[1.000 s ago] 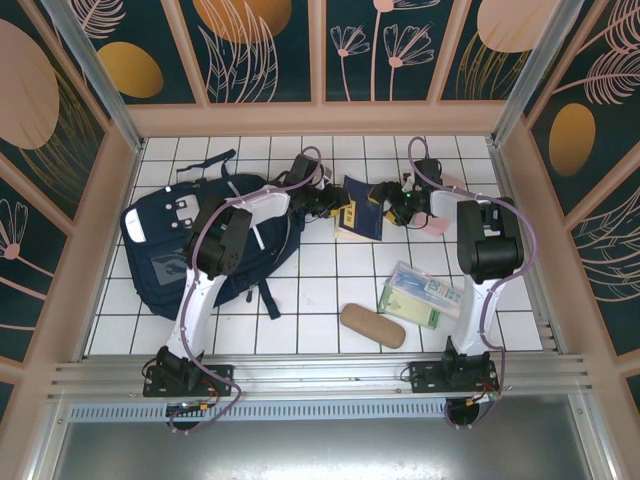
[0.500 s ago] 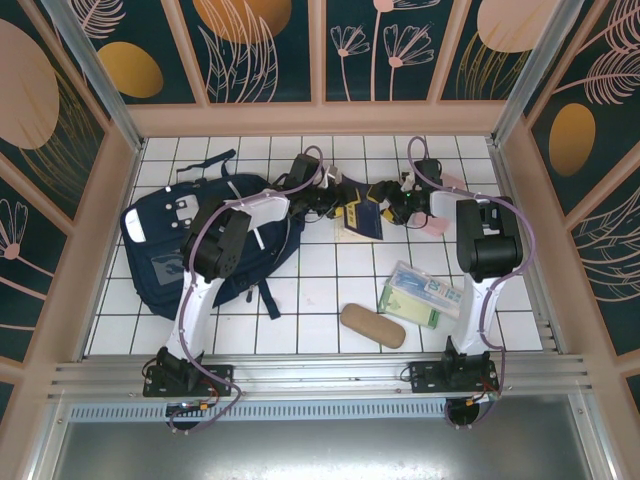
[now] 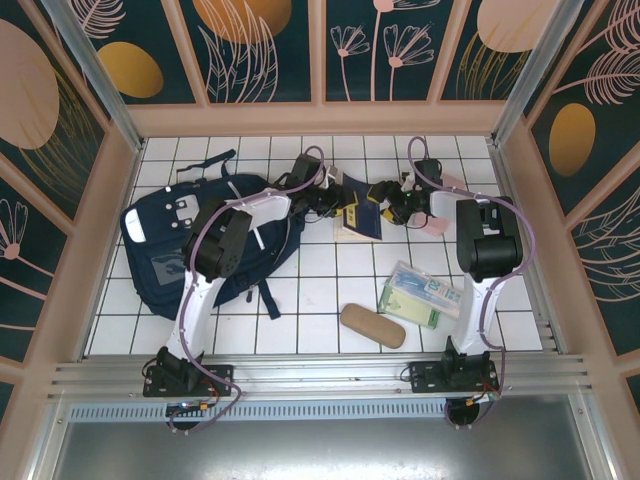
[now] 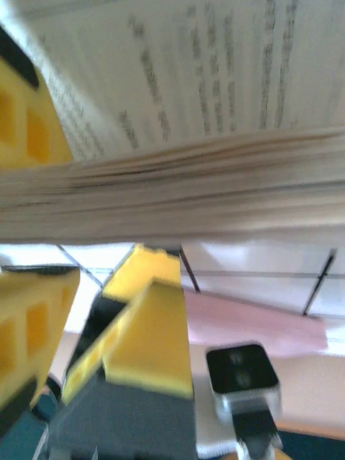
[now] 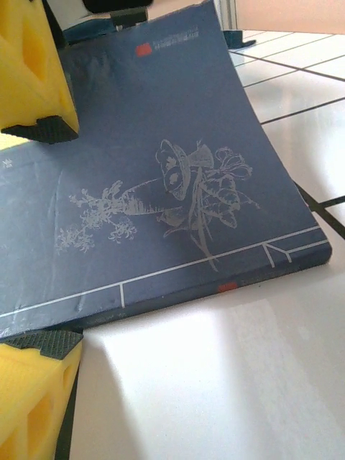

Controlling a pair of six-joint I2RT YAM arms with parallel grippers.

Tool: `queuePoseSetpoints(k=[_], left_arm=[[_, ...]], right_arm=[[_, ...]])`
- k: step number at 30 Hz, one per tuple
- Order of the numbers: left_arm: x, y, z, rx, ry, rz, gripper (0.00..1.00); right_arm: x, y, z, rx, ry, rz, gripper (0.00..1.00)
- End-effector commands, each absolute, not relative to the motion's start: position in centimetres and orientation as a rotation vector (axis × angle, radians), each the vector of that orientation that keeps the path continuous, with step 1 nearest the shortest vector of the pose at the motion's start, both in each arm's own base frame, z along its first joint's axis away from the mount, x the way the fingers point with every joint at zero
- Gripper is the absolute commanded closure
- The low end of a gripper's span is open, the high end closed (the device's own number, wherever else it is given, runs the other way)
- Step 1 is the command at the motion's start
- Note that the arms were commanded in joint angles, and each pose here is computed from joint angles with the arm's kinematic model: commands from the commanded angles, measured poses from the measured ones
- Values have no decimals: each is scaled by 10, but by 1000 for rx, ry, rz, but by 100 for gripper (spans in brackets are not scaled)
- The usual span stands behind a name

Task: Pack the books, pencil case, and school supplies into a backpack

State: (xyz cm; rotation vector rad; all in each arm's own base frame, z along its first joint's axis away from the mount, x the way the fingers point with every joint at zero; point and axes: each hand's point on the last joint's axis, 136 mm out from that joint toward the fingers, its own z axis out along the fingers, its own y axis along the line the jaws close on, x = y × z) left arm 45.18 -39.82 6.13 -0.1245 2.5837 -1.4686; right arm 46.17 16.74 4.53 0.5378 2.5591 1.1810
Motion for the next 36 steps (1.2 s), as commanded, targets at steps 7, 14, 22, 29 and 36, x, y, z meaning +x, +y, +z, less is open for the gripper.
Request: queuePoseSetpoints(k=[7,14,22,29,36], left_arm=[[436,-394,54,37,2557,-1473,100],[420,-383,111,81,2333,-1742,100],[403,-371,157,140,2213,-1846,100],[392,-370,162,188,2222,-1888,100],[385,-367,146,250,2318,-1793,100]], right_arm=[[439,183,40,487,2565,1253,26],[425,176,67,404,2442,1260,10],[392,196,92,295,2356,1461,7],[376,215,136,159,2197,1691,15],[369,219,162,88,2134,1718,31]])
